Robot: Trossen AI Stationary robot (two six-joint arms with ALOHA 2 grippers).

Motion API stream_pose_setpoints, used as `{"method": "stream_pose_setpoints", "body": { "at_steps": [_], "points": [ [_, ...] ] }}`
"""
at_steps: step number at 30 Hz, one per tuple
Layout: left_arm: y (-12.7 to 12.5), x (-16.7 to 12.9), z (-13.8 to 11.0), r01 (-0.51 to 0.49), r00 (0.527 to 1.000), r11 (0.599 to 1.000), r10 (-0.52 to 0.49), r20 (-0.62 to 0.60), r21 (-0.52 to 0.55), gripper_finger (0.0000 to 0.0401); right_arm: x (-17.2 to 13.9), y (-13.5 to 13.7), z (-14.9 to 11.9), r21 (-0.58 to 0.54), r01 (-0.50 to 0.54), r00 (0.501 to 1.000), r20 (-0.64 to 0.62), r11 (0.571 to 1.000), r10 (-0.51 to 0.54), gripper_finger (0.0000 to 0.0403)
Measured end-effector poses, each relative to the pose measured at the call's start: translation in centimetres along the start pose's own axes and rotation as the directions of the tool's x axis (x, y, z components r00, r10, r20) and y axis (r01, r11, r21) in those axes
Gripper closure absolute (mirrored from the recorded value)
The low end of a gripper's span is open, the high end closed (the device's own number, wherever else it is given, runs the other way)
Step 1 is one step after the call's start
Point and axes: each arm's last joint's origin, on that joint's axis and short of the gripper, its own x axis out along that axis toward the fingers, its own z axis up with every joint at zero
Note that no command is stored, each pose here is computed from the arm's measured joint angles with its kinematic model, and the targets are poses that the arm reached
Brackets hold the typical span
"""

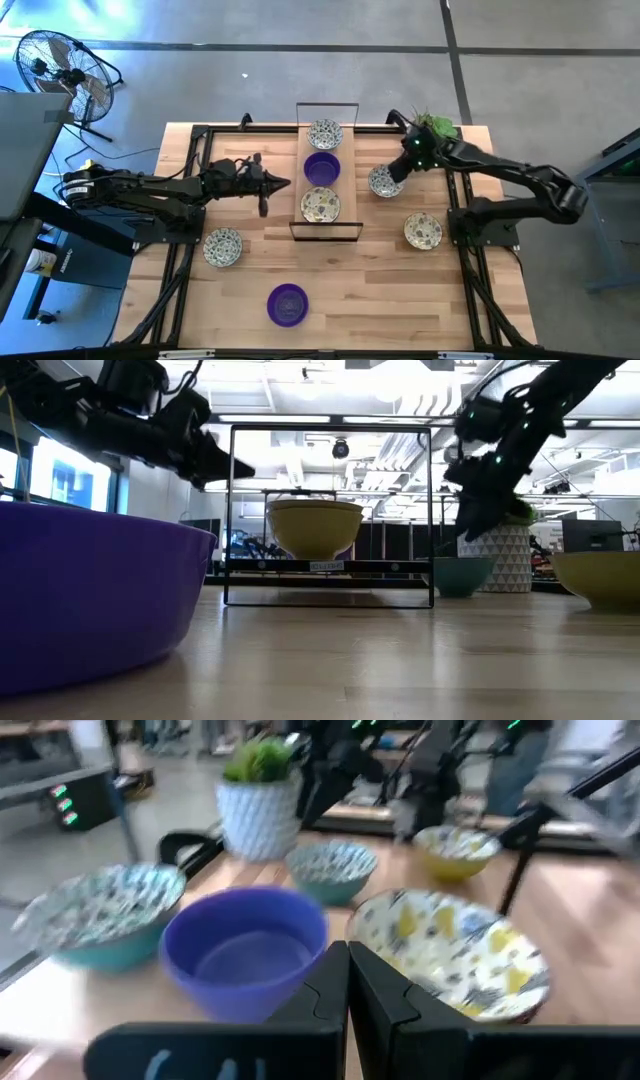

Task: Pick & Place Mini bowls
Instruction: Stack the right blue patterned bowl on top of the blue patterned bowl on the shelf

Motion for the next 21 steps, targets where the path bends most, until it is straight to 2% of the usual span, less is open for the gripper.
{"method": "stream_pose_setpoints", "body": {
  "at_steps": [6,10,14,21],
  "points": [
    [-0.1,0.0,0.3,0.026,0.999,0.999,-0.025,0.03,-0.02,0.0401,-3.1,1.4,-0.2,-0.102,0.027,0.988,0.153,0.994,-0.011,0.0241],
    [-0.1,-0.3,0.4,0.029,0.995,0.999,-0.026,0.096,-0.026,0.0401,-4.2,2.8,-0.7,-0.202,-0.039,0.98,0.182,0.979,0.076,0.0263],
    [-0.1,-1.1,-0.5,0.02,0.988,0.999,-0.014,0.154,-0.036,0.0401,-4.7,4.5,-1.3,-0.289,-0.078,0.969,0.202,0.954,0.14,0.0286],
    [0.0,-1.3,-0.7,-0.007,0.983,0.998,0.02,0.181,-0.068,0.0401,-5.4,6.8,-1.8,-0.384,-0.03,0.941,0.3,0.923,0.156,0.0314]
  ]
}}
